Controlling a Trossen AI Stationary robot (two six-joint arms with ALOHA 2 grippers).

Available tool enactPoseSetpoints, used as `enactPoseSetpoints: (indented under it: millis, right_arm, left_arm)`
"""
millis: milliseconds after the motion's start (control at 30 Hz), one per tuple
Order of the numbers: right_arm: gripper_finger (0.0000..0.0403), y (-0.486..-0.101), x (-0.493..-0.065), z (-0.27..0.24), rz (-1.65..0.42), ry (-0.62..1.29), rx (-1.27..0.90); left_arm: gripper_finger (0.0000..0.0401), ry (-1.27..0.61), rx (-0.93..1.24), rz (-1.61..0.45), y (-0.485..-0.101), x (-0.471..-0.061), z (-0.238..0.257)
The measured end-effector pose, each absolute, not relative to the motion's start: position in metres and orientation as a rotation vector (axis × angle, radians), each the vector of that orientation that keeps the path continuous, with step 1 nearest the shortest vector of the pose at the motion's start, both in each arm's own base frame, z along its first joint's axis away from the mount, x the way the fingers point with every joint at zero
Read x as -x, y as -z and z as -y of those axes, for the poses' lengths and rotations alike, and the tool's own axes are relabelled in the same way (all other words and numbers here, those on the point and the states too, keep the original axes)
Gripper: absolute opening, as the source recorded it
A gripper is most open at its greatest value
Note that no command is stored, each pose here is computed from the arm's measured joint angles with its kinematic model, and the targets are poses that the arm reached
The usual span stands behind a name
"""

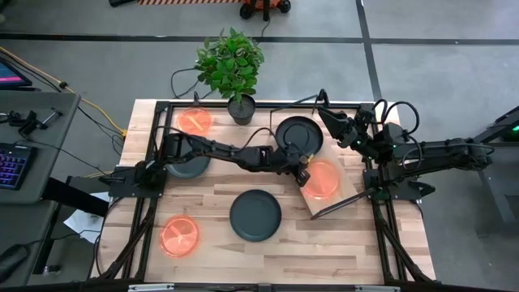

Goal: Place and stack plates onto a shelf
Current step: Put the right orange plate on the shelf, then stack the left black plate on top of the black plate on the shelf

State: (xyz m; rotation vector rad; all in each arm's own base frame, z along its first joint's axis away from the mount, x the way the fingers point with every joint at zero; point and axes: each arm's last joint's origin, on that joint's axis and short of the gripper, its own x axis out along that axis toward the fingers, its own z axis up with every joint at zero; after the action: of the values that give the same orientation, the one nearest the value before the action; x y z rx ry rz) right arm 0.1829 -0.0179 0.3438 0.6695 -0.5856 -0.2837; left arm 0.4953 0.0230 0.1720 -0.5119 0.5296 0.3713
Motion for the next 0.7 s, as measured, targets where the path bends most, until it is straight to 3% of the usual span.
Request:
enactPoseSetpoints:
  millis: [400, 700]
  right_arm:
    - [0.0186, -0.343, -0.183, 0.018, 0.581, 0.285, -0.669]
    - [0.0186, -0.341, -0.184, 0.018, 0.553, 0.294, -0.665]
  left_arm:
    - [0.0092, -0.342, 0.536, -0.523, -0.179, -0.493, -0.035]
    - [0.0106, -0.215, 0.485, -0.586, -0.244, -0.46, -0.071]
